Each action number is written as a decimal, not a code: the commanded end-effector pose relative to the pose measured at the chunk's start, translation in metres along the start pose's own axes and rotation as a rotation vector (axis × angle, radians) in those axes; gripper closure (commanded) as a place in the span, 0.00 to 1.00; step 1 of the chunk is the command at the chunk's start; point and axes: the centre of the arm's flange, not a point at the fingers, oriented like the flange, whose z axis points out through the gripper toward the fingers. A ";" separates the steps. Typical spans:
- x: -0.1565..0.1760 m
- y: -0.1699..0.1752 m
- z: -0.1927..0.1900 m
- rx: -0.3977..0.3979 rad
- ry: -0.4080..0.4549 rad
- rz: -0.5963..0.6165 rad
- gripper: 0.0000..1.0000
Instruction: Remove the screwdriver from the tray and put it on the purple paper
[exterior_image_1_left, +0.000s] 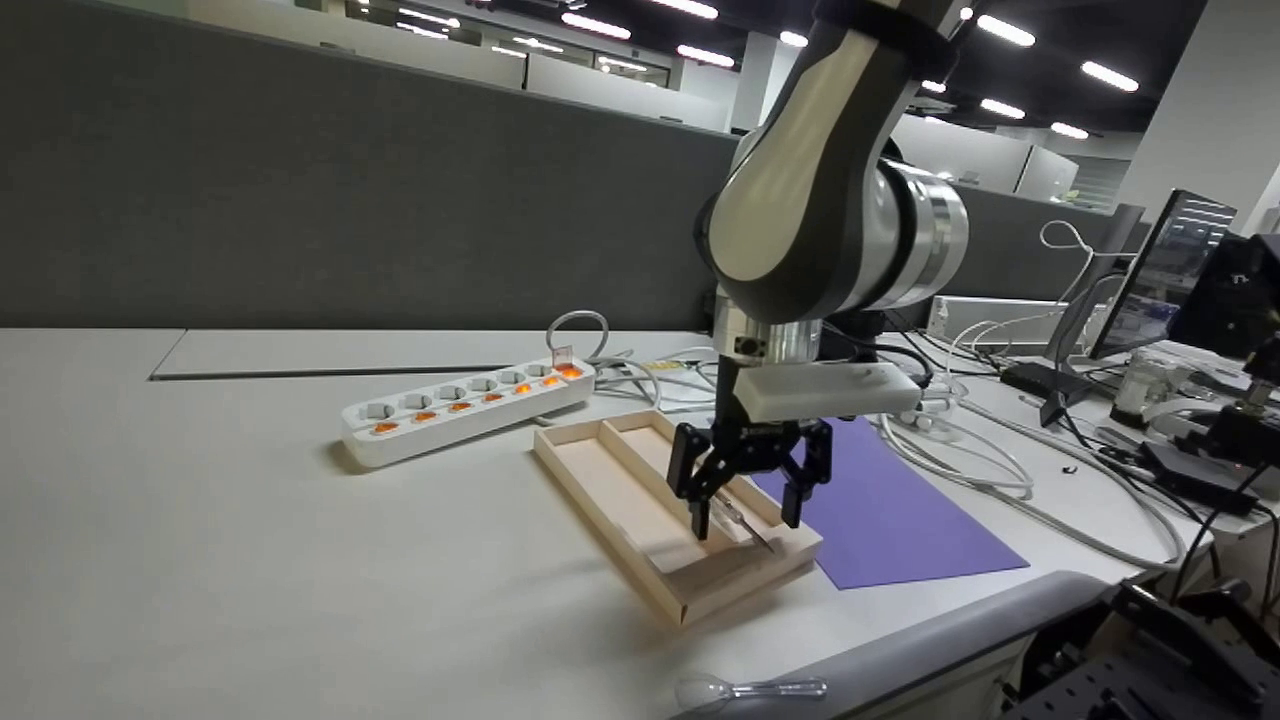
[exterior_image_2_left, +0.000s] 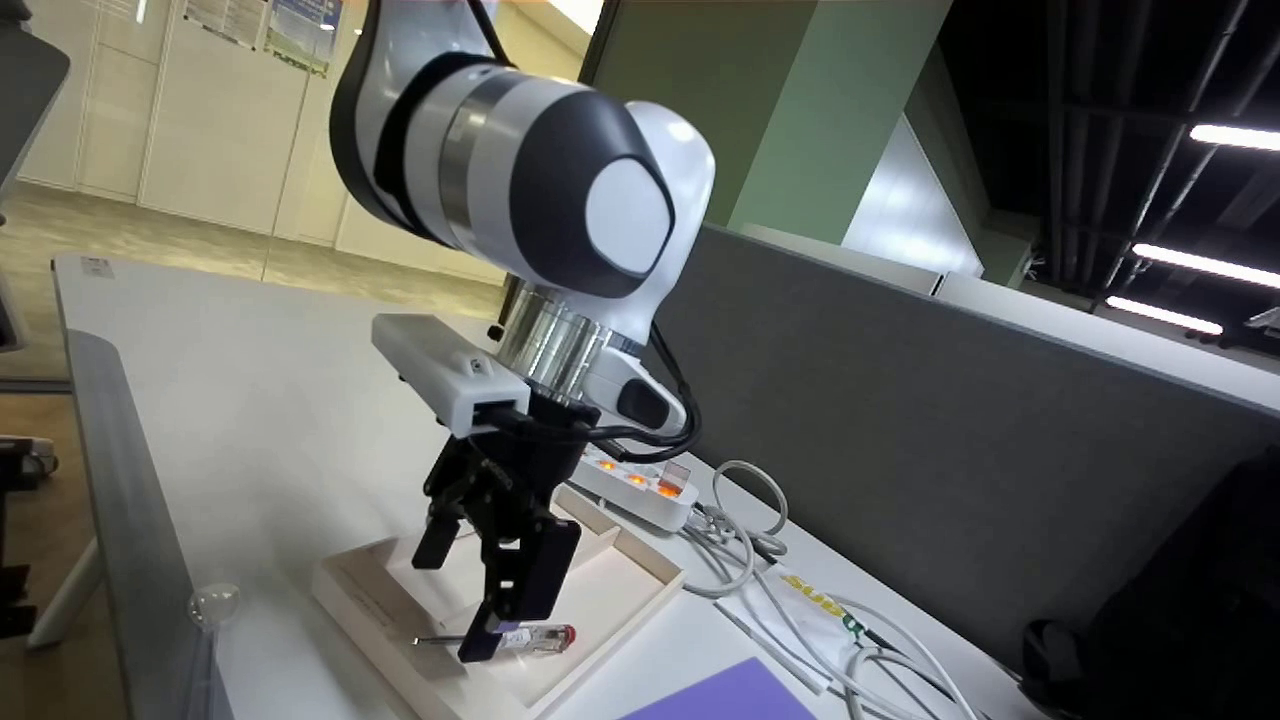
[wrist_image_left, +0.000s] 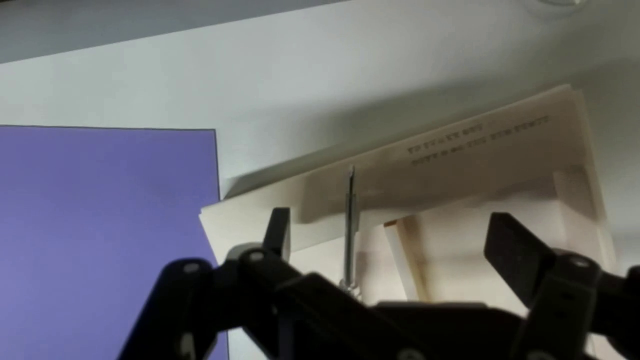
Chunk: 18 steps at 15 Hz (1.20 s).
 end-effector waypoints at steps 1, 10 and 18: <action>0.008 -0.002 0.007 -0.007 -0.012 0.012 0.26; 0.006 0.004 0.000 -0.003 -0.005 0.012 0.88; 0.006 0.006 -0.007 0.014 0.001 0.012 0.98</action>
